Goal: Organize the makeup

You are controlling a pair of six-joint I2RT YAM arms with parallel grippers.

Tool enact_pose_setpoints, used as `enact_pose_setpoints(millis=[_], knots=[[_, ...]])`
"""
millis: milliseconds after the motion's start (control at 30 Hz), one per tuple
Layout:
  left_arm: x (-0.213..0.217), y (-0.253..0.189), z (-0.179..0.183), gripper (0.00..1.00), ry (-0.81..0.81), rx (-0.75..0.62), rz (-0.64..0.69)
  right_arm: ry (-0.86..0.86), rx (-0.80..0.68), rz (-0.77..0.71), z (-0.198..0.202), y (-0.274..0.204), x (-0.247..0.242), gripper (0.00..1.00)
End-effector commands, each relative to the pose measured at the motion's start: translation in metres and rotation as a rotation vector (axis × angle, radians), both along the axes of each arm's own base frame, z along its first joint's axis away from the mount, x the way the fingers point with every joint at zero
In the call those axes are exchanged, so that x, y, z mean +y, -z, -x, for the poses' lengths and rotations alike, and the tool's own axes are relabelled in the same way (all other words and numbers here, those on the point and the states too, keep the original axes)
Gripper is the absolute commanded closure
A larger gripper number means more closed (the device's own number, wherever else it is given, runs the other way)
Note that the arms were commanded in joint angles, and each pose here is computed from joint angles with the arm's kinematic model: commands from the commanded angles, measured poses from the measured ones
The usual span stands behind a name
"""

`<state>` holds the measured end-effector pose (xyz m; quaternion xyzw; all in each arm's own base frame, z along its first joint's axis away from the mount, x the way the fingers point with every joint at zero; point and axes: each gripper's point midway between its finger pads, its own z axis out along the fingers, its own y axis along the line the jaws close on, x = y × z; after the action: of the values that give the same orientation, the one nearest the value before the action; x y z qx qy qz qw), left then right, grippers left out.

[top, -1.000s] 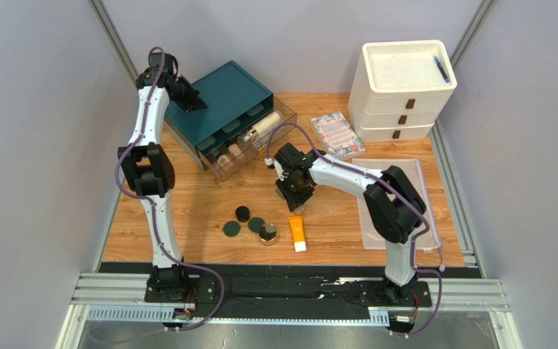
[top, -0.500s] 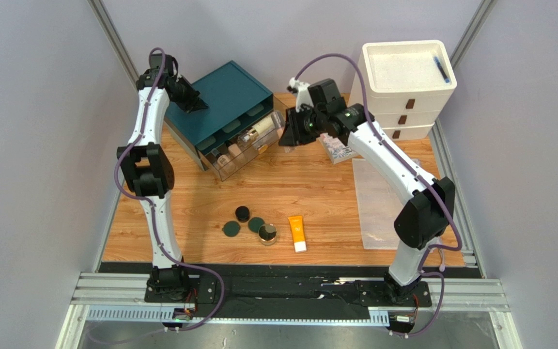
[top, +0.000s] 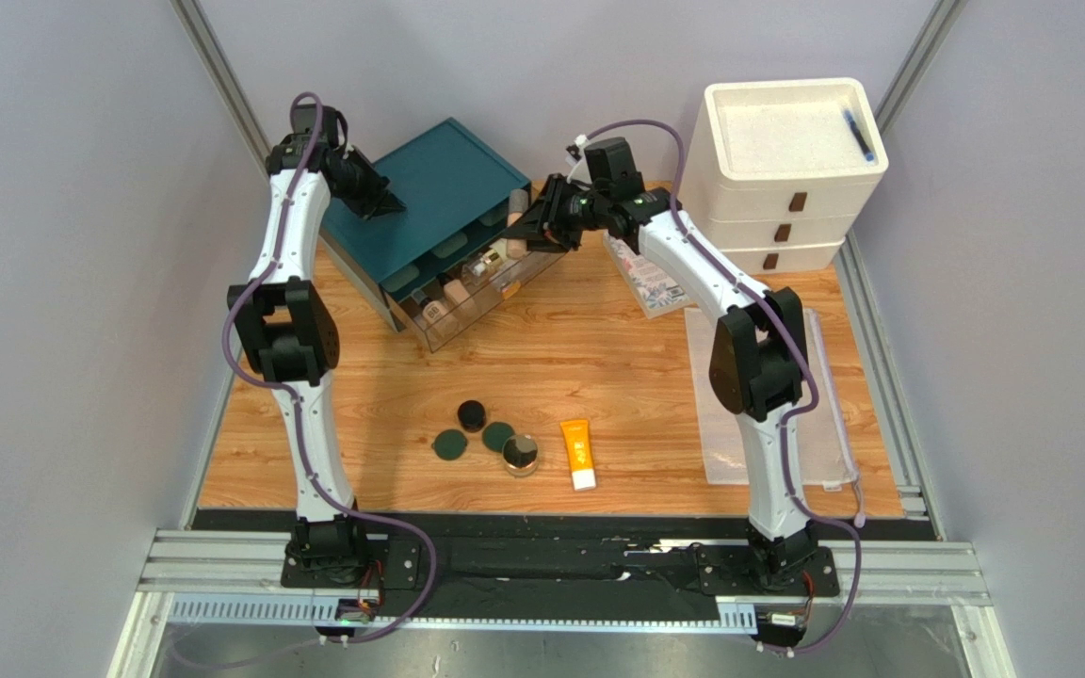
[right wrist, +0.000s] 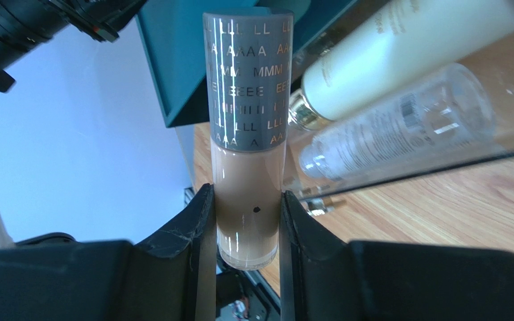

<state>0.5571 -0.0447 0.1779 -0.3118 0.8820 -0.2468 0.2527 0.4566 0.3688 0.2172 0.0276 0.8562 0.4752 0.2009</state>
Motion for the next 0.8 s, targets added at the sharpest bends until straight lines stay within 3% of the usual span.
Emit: enact_pose_setpoints(millis=[0, 133, 300, 333, 433, 533, 767], knots=[[0.008, 0.082, 0.058, 1.00, 0.021, 0.341, -0.101, -0.059, -0.085, -0.173, 0.003, -0.063, 0.042, 1.00], [0.009, 0.080, 0.056, 1.00, 0.019, 0.335, -0.104, -0.107, -0.031, -0.167, 0.012, -0.044, 0.060, 0.98], [0.010, 0.077, 0.055, 1.00, 0.023, 0.334, -0.113, -0.129, 0.007, -0.159, 0.021, -0.034, 0.064, 0.82], [0.011, 0.077, 0.054, 1.00, 0.022, 0.331, -0.115, -0.128, 0.009, -0.155, 0.021, -0.033, 0.064, 0.77], [0.009, 0.078, 0.054, 1.00, 0.025, 0.336, -0.110, -0.131, -0.004, -0.146, 0.024, -0.034, 0.061, 0.50], [0.010, 0.080, 0.056, 1.00, 0.026, 0.343, -0.112, -0.132, -0.007, -0.143, 0.024, -0.034, 0.060, 0.38], [0.011, 0.079, 0.057, 1.00, 0.028, 0.343, -0.120, -0.131, -0.030, -0.149, 0.021, -0.042, 0.058, 0.33]])
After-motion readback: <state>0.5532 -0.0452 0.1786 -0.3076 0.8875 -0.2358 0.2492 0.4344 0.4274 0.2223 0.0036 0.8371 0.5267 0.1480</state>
